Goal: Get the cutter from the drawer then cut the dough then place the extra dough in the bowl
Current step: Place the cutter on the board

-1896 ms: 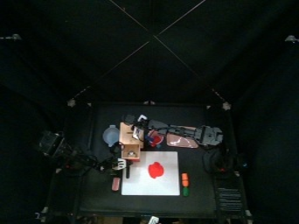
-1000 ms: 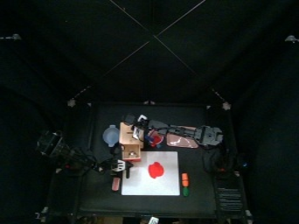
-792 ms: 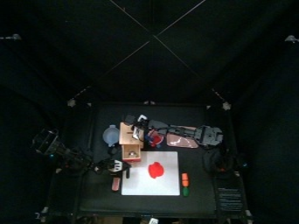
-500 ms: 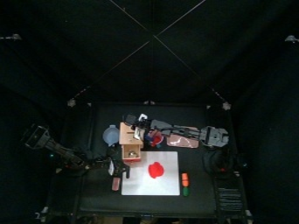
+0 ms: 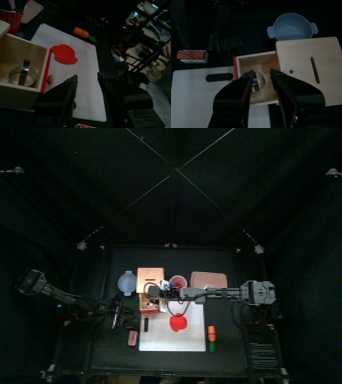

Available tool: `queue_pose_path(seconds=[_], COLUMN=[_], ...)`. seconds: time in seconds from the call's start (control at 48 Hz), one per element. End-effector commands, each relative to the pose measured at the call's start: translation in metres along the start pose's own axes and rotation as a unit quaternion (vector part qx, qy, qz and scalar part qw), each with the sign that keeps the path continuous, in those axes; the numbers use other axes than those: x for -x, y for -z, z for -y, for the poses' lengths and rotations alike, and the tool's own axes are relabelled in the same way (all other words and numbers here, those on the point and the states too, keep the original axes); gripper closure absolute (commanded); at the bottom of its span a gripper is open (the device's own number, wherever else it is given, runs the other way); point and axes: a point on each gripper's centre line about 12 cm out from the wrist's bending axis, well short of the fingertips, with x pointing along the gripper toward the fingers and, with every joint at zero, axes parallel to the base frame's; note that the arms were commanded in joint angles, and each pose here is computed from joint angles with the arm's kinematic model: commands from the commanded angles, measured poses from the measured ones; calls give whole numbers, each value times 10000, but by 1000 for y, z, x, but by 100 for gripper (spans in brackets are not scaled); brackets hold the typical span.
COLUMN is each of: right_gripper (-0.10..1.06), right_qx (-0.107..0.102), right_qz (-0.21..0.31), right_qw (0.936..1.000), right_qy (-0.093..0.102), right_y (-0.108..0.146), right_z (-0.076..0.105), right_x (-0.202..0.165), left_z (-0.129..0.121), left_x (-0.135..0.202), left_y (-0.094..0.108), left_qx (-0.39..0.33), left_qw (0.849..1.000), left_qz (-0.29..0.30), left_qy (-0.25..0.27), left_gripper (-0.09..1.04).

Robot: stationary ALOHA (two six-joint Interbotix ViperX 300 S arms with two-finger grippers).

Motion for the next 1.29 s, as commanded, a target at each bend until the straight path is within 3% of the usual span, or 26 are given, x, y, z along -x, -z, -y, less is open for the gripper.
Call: queue_pose_path(seconds=[0.021, 0.417, 0.896, 1.125, 1.292], right_gripper=[22, 23, 25, 41, 43], right_qx=[-25, 5, 21, 51, 131], right_qz=[130, -323, -546, -516, -279], right_qw=[9999, 9995, 9985, 9987, 9995], right_qy=[11, 22, 20, 21, 78], right_y=[-8, 19, 33, 29, 12], right_z=[2, 2, 3, 3, 5], right_x=[4, -27, -45, -44, -33], left_z=[2, 1, -5, -7, -8], left_x=[-1, 0, 2, 2, 2], left_y=[-4, -2, 1, 1, 1], left_qx=[2, 9, 160, 169, 169], left_qw=[10000, 10000, 9998, 9997, 9997], left_qz=[76, 44, 18, 33, 30], left_qy=[34, 15, -125, -169, -179], left_gripper=[17, 17, 17, 17, 17])
